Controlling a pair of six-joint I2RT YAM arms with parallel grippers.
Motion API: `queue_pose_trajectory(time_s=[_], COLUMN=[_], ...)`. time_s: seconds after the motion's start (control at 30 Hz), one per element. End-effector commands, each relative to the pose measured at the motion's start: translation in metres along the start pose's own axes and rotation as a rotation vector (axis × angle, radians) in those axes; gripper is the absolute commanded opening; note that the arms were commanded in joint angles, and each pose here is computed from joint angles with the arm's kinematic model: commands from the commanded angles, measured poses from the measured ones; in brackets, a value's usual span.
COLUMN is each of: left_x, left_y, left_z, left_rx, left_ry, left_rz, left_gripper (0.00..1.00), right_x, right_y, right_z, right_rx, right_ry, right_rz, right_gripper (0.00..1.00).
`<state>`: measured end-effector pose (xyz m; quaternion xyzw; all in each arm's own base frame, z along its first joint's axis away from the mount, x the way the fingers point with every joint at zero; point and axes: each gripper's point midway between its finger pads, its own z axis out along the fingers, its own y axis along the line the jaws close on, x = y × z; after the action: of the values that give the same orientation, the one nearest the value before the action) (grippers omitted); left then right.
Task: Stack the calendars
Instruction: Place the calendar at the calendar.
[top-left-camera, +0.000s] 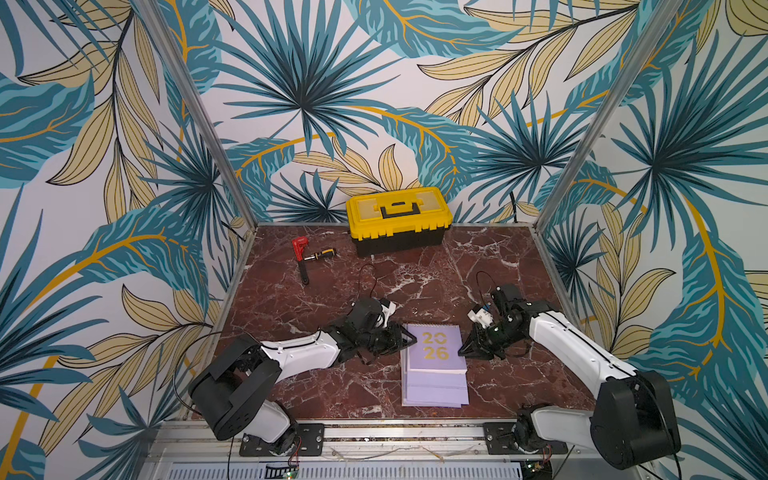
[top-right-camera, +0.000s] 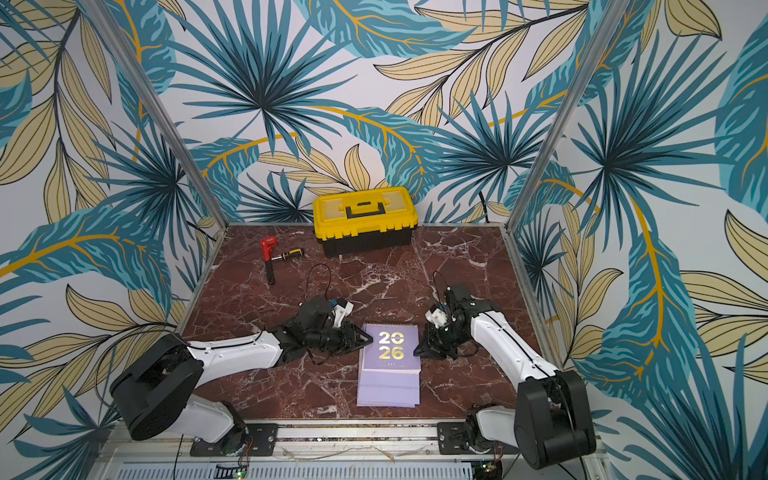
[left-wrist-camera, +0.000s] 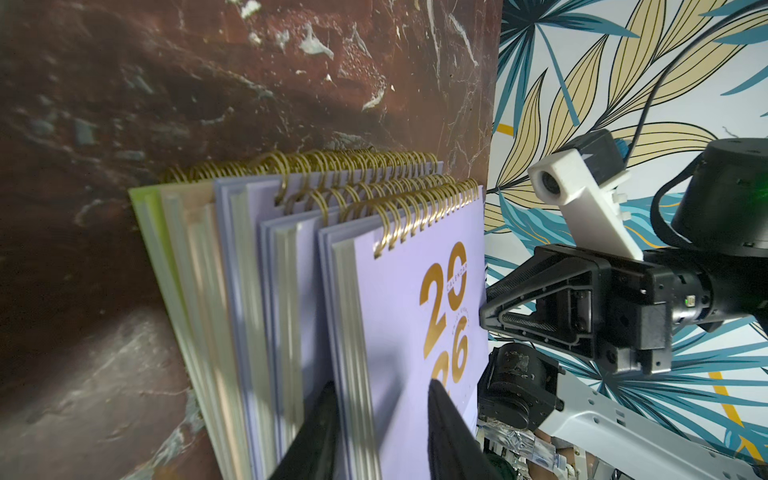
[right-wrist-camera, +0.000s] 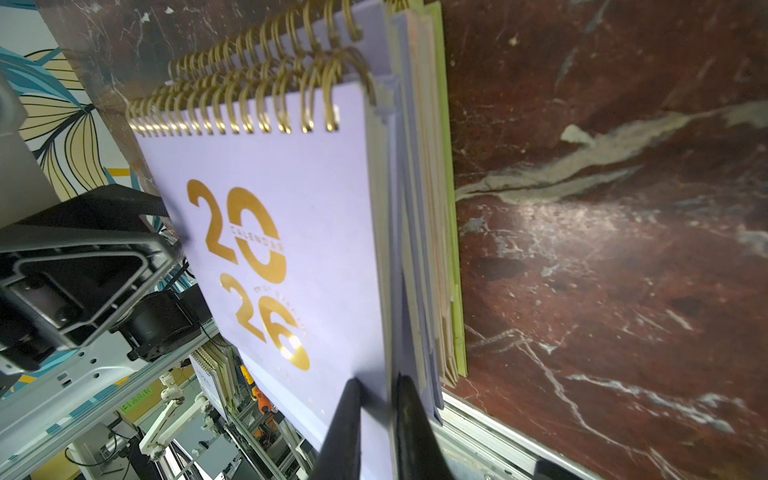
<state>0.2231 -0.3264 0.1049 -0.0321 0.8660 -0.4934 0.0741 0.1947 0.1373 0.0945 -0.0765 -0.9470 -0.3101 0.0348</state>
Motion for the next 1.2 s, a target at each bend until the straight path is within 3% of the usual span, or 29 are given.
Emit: queue_pose_trajectory(time_s=[0.0,0.2,0.53,0.8,1.0,1.17], left_x=[0.005,0.006,0.0,-0.012,-0.013,-0.012], left_y=[-0.026,-0.024,-0.014,-0.006,0.009,0.019], left_z=[-0.002,-0.005,-0.014,-0.032,-0.031,-0.025], left_rx=[0.101,0.098,0.08,0.083,0.046,0.023], left_ry=[0.017,0.003,-0.038,-0.101,-0.101,-0.089], left_rz=[0.062,0.062,0.036,0.007,-0.029,-0.056], left_gripper=[0.36,0.38,0.45,0.5,0.49,0.39], right_x=[0.005,0.007,0.004,0.002,0.001,-0.001], right_y=[-0.016,-0.015,-0.009,-0.004,-0.004,-0.005], right_z=[0.009,0.011,0.004,0.003,0.006,0.012], right_rx=[0.058,0.065,0.05,0.037,0.028,0.036], right_ry=[0.028,0.037,0.005,-0.006,-0.01,-0.024], right_rz=[0.032,0.023,-0.002,-0.013,-0.003,0.012], right_gripper=[0.16,0.27,0.31,0.4,0.41,0.4])
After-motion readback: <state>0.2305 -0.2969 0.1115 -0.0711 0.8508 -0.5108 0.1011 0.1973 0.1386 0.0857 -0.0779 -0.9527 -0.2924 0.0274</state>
